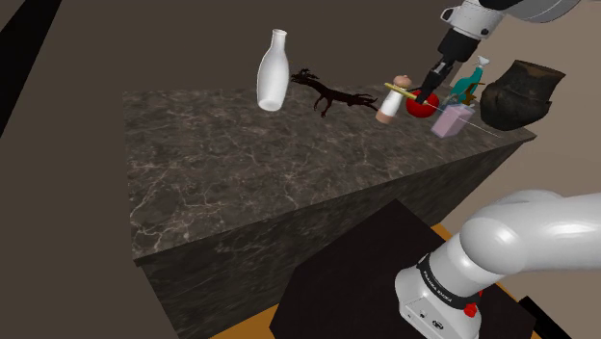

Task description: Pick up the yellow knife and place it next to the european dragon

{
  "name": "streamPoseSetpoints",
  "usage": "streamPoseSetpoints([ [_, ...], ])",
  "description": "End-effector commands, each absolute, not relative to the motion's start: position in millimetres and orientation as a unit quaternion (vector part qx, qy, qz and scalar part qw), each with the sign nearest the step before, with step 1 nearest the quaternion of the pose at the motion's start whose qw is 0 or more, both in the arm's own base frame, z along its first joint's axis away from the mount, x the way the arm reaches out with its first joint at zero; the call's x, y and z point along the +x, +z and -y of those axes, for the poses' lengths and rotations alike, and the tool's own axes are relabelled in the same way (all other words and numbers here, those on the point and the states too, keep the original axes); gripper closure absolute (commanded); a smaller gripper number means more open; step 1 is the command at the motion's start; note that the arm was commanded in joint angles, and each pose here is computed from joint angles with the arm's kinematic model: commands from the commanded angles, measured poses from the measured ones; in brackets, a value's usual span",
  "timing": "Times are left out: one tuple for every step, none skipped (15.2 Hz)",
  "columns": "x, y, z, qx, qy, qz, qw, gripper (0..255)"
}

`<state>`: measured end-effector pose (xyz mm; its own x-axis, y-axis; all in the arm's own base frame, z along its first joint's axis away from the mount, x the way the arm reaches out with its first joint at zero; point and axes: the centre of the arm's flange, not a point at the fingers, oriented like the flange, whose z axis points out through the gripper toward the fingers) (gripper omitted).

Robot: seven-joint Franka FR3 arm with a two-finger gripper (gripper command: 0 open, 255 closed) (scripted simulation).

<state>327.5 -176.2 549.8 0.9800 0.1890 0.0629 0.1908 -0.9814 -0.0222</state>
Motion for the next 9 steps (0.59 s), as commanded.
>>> streamPoseSetpoints([
  [327.4, 538.6, 176.8, -0.995, -0.030, 0.095, 0.014, 255],
  [327.4, 533.3, 176.8, -0.995, -0.030, 0.095, 0.014, 255],
  [327.4, 528.0, 176.8, -0.995, -0.030, 0.095, 0.014, 255],
  [327.4, 522.7, 176.8, -0.995, -0.030, 0.095, 0.014, 255],
  [327.4, 517.5, 176.8, -0.995, -0.030, 0.095, 0.014, 255],
  [327.4, 512.2, 176.8, -0.995, -0.030, 0.095, 0.014, 255],
  [327.4, 506.9, 176.8, -0.995, -0.030, 0.095, 0.014, 255],
  [327.4, 501.6, 176.8, -0.995, -0.030, 0.095, 0.014, 255],
  [327.4, 496.3, 176.8, -0.995, -0.030, 0.095, 0.014, 255],
])
